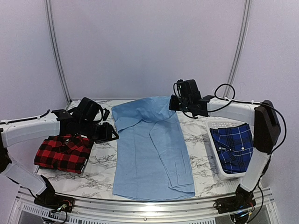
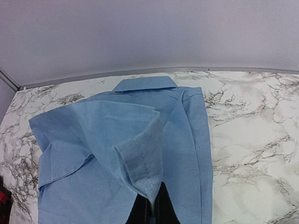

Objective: Fold and stack the long sleeve shirts
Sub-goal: Pick up the shirt from the center of the board.

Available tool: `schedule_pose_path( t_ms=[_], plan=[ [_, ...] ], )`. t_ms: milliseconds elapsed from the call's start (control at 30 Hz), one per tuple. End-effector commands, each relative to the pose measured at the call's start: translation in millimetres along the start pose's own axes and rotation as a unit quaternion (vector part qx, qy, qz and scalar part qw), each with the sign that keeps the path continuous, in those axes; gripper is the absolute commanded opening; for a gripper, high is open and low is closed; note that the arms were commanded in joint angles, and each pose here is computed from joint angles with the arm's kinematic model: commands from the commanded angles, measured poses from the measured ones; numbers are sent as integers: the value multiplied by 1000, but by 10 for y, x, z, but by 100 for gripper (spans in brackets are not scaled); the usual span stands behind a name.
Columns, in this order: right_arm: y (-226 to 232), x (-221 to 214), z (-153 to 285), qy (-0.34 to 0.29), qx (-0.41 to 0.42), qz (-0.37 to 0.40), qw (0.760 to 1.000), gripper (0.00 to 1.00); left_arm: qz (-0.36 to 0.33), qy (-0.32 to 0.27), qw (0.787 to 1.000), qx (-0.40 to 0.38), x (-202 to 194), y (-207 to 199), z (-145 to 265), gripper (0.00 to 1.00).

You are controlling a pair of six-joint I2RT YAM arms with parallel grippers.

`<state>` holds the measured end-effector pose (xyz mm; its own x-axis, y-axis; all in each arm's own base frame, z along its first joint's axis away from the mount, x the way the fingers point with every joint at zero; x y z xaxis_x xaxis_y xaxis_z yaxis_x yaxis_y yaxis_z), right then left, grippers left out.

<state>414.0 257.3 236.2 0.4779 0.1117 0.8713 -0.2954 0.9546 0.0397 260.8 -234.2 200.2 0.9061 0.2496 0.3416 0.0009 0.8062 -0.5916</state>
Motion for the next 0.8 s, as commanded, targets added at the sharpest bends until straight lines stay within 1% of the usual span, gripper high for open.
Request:
schedule_pose_path(
  t_ms=[0,67,167,267,367,467,500,567,633,767],
  plan=[
    [16,-63,-57,23,0,-6,1000,0,18,54,998,12,-382,214,8,42],
    [3,-92,-26,28,-2,-3,1000,0,23,74,997,30,-597,333,-26,41],
    [-1,4,95,20,3,0,1000,0,29,96,993,56,-878,508,-56,41],
    [7,199,297,1,15,4,1000,0,31,101,991,82,-1066,628,-45,41],
    [116,362,536,-14,51,3,999,0,41,102,989,104,-1220,729,-26,41],
    [391,448,822,-25,97,7,995,0,59,94,987,112,-1330,766,-1,41],
    [538,452,932,-26,114,11,993,0,61,93,987,112,-1358,765,7,42],
    [690,471,1130,-32,131,10,991,0,58,93,988,110,-1420,740,21,43],
    [748,489,1282,-42,142,0,989,0,55,96,988,108,-1474,709,33,43],
    [745,503,1409,-40,142,-14,989,0,45,101,988,110,-1601,682,39,45]
  ],
)
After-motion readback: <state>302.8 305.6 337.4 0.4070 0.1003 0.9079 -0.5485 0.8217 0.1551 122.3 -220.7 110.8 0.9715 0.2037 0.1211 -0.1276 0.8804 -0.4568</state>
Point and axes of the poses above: each gripper's point midway between its finger pads, its own z axis back along the fingers, its own y axis along the line the jaws close on, x = y × z, the point moved 6 cm from there along z, back along the fingers, and after that the axes turned 14 degrees about z, right-handed, at the moved point
